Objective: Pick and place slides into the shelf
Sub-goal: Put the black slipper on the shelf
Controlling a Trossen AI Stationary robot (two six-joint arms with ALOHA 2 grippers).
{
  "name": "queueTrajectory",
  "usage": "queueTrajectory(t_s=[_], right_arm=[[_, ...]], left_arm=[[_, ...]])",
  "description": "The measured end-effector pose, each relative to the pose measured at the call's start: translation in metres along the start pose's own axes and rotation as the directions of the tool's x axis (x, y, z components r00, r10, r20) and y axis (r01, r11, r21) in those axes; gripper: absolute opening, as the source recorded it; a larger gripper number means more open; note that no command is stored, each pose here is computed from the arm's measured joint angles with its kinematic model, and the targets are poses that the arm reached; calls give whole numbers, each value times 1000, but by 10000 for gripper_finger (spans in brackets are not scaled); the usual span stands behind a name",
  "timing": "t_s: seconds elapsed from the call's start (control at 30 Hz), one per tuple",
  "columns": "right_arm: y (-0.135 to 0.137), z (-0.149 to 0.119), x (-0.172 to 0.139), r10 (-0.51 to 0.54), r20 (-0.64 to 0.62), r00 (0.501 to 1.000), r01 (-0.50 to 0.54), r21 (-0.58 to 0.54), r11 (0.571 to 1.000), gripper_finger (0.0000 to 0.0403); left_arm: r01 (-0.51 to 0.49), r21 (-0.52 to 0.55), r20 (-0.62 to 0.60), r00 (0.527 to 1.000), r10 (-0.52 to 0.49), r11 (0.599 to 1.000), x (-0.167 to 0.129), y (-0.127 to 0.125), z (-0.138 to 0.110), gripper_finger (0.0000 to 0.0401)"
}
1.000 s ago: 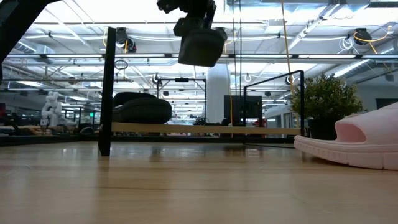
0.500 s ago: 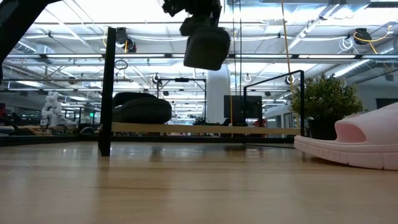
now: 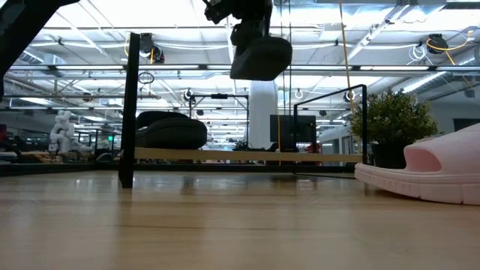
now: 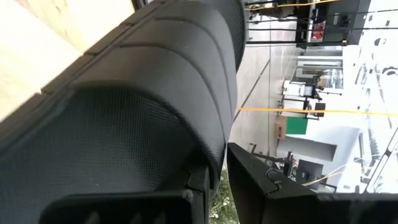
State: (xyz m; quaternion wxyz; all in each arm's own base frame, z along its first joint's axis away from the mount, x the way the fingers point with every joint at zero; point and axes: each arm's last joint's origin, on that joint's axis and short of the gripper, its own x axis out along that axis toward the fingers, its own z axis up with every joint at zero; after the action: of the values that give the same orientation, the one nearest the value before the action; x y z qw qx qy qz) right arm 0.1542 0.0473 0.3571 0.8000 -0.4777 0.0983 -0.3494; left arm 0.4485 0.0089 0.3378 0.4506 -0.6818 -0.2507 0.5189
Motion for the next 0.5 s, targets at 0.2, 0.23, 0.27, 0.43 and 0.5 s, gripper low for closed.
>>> queueTrajectory(t_s=[0.2,0.23,0.27,0.43,0.5], right_arm=[[0,2,-3,12,17,1000,-11,-71,997,160],[0,2,-3,12,14,1000,-11,-73,997,160],[0,2,-3,11,10,1000,-10,-68,998,160],[0,0,-4,1,-51,999,1,52,999,160],[0,1,-5,6,-53,999,0,123,992,160]], left_arm=[[-1,0,0,1000,1,1000,0,0,0,47],[-1,-1,0,1000,1,1000,0,0,0,47],[-1,-1,0,1000,1,1000,0,0,0,47],[2,-9,-5,1000,-2,1000,0,0,-1,47],[4,-14,-7,1000,-4,1000,0,-1,-1,47]])
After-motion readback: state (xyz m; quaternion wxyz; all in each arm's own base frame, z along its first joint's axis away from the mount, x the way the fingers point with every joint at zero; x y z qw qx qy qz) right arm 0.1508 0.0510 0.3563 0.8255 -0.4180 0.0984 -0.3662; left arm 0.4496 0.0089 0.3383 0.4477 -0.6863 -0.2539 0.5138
